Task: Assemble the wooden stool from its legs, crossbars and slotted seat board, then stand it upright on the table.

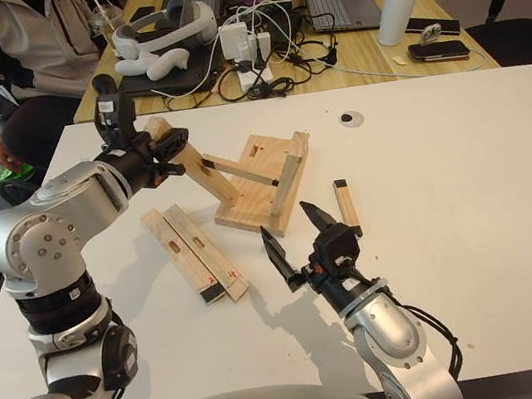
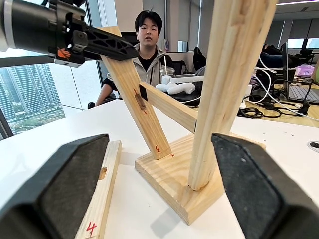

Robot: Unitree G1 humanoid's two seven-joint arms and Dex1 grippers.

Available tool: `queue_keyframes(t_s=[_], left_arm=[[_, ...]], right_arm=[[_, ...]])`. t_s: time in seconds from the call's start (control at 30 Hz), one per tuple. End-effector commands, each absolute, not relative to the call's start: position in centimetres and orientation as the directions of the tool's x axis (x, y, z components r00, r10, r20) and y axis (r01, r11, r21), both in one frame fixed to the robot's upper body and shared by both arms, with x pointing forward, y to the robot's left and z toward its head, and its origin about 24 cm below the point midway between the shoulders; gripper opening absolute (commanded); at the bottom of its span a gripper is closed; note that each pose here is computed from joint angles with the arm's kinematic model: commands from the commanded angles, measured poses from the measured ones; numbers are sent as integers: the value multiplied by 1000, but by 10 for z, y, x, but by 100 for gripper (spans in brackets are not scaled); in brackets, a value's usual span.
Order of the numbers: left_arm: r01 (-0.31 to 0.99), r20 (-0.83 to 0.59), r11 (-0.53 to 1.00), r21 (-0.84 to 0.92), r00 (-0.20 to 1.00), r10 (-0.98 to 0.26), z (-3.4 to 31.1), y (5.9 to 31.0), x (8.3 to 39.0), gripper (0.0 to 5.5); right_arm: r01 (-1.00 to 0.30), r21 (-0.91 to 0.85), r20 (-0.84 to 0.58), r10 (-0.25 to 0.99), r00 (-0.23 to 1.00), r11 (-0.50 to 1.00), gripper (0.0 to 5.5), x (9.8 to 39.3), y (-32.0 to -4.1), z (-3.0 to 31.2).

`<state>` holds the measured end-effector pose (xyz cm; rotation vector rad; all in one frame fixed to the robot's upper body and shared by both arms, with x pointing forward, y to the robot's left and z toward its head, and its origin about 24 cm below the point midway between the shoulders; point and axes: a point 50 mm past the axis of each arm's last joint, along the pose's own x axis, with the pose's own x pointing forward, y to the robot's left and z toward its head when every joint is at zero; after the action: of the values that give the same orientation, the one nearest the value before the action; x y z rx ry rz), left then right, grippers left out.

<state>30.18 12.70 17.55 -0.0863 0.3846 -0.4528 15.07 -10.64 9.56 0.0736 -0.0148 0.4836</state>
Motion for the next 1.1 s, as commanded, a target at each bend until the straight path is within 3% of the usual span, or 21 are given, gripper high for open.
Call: queue_keyframes(t_s=[0.03,0.23,0.4,0.6,0.83,1.0,1.1], left_arm=[[410,-513,901,-142,748,-421,142,126,308,102],[407,-575,891,-203,687,-445,121,123,313,102],[386,-616,883,-268,636,-465,111,122,310,102],[378,-595,876,-299,645,-481,113,113,304,102],[387,-579,866,-317,644,-500,118,108,300,102],[377,-582,869,-320,646,-494,116,108,298,102],[368,-580,872,-322,652,-489,115,108,299,102]], right_arm=[[-461,68,30,460,887,885,384,153,-103,93],[-497,3,54,496,867,868,384,156,-97,98],[-486,-21,175,482,859,874,384,193,-82,126],[-432,141,264,387,883,891,384,237,-62,148],[-350,487,168,307,937,800,384,269,-34,149],[-594,389,354,481,802,704,384,248,-13,186],[-665,326,468,496,731,673,384,235,-13,210]])
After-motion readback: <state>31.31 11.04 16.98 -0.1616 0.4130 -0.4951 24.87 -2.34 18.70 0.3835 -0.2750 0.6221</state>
